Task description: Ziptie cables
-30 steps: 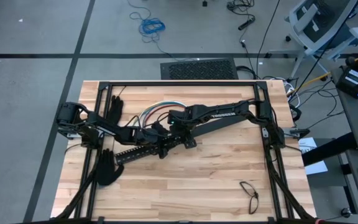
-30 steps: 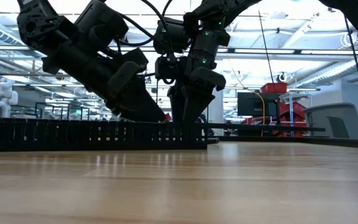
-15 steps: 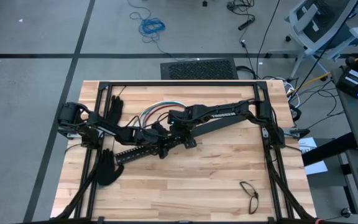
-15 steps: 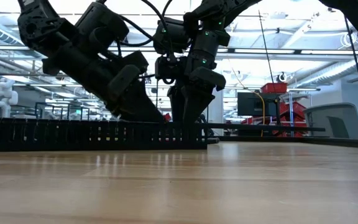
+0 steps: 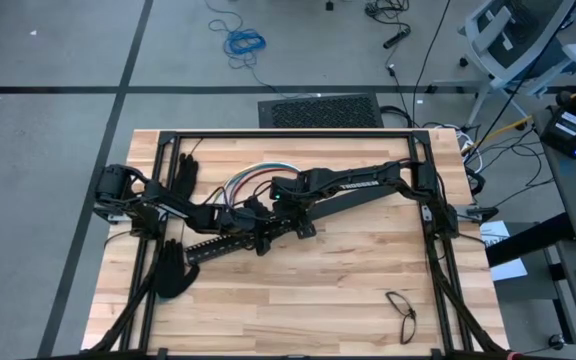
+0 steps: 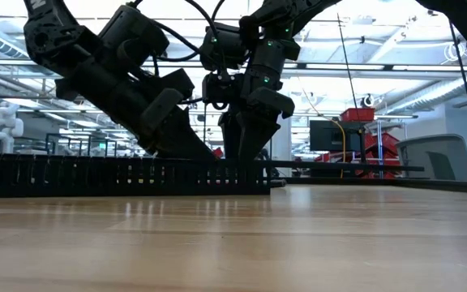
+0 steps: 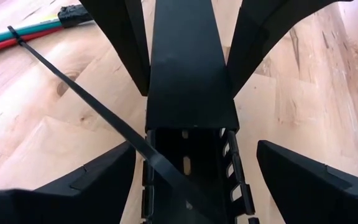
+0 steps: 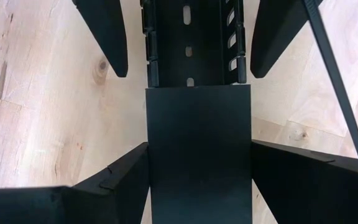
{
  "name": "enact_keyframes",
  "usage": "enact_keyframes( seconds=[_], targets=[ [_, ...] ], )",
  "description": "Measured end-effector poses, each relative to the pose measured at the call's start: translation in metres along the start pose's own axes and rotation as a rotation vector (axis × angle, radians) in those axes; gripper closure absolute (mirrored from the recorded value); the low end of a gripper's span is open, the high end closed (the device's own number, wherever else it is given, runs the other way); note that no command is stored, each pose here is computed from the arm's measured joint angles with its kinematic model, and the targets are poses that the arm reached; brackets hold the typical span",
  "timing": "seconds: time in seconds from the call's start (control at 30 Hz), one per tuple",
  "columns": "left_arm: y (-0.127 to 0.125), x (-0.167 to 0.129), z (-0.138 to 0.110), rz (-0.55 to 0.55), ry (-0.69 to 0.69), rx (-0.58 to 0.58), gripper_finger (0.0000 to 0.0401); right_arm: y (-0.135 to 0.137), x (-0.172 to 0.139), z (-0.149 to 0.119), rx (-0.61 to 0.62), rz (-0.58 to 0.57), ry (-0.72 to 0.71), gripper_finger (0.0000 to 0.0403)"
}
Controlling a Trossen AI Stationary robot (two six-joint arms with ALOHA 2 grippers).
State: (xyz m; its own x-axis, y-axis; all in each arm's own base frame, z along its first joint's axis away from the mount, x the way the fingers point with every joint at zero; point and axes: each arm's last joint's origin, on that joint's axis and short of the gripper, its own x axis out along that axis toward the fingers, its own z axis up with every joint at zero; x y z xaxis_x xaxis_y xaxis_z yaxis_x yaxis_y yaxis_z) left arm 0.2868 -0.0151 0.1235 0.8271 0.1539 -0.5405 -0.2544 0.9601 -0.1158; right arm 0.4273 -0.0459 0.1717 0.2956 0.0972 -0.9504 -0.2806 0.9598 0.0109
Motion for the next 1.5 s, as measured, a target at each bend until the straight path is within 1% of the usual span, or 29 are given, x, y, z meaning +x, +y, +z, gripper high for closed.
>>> enact_keyframes(
  seconds=[1.37,1.5],
  targets=[
    [0.0003,0.0,0.0001,0.018,-0.006,0.005,0.0073,-0.0001,0.0,0.0003,-0.001,-0.001,-0.003,0.0158],
    [0.0,0.0,0.0,0.007,-0.002,0.006,0.0086,-0.0001,0.0,0.0003,-0.002,-0.001,-0.003,0.0158]
  ],
)
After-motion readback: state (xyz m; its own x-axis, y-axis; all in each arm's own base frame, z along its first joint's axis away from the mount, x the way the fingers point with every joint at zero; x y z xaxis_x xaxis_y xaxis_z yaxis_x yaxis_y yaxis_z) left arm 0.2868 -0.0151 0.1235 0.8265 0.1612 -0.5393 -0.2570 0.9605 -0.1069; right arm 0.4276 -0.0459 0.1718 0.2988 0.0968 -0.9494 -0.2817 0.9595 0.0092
